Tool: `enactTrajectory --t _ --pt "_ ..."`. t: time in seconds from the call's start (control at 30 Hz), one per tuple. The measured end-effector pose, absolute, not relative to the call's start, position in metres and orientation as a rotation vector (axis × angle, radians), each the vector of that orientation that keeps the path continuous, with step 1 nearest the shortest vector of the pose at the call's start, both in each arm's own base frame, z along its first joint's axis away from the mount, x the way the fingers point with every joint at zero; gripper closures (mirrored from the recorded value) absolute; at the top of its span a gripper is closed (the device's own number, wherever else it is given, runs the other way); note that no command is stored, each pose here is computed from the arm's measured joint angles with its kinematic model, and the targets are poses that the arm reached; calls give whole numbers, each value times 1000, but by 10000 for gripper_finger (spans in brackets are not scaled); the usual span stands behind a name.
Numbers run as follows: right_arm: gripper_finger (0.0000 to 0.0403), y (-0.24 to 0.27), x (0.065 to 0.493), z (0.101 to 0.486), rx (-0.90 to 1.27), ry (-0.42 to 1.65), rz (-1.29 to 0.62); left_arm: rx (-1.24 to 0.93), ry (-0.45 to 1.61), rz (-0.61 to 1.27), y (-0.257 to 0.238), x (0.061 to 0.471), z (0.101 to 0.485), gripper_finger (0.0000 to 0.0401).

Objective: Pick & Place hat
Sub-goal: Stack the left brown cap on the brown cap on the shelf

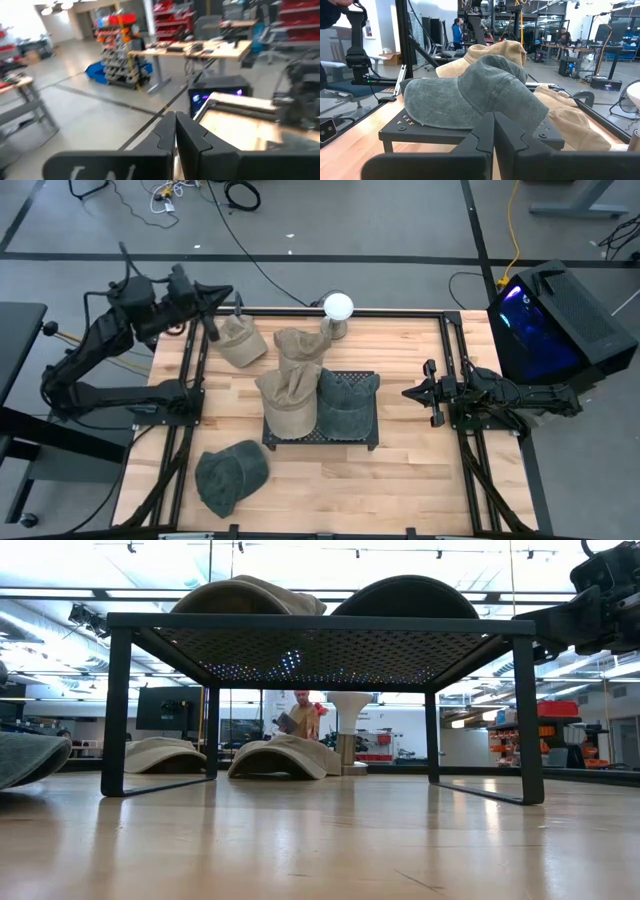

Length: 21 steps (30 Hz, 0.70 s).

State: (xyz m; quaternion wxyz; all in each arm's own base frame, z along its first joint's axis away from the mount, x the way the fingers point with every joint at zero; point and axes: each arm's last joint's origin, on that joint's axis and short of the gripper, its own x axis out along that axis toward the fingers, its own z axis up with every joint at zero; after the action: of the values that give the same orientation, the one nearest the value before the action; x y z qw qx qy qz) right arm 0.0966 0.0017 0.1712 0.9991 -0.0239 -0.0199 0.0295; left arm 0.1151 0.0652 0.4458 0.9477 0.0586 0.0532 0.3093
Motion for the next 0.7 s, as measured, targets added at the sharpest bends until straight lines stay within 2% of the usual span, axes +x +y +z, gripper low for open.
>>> enactTrajectory --t 0.33,0.7 --pt "388 2 97 171 -48 -40 60 0 273 801 93 122 427 382" --pt "388 2 97 171 -48 -40 60 -260 456 937 117 134 397 382"
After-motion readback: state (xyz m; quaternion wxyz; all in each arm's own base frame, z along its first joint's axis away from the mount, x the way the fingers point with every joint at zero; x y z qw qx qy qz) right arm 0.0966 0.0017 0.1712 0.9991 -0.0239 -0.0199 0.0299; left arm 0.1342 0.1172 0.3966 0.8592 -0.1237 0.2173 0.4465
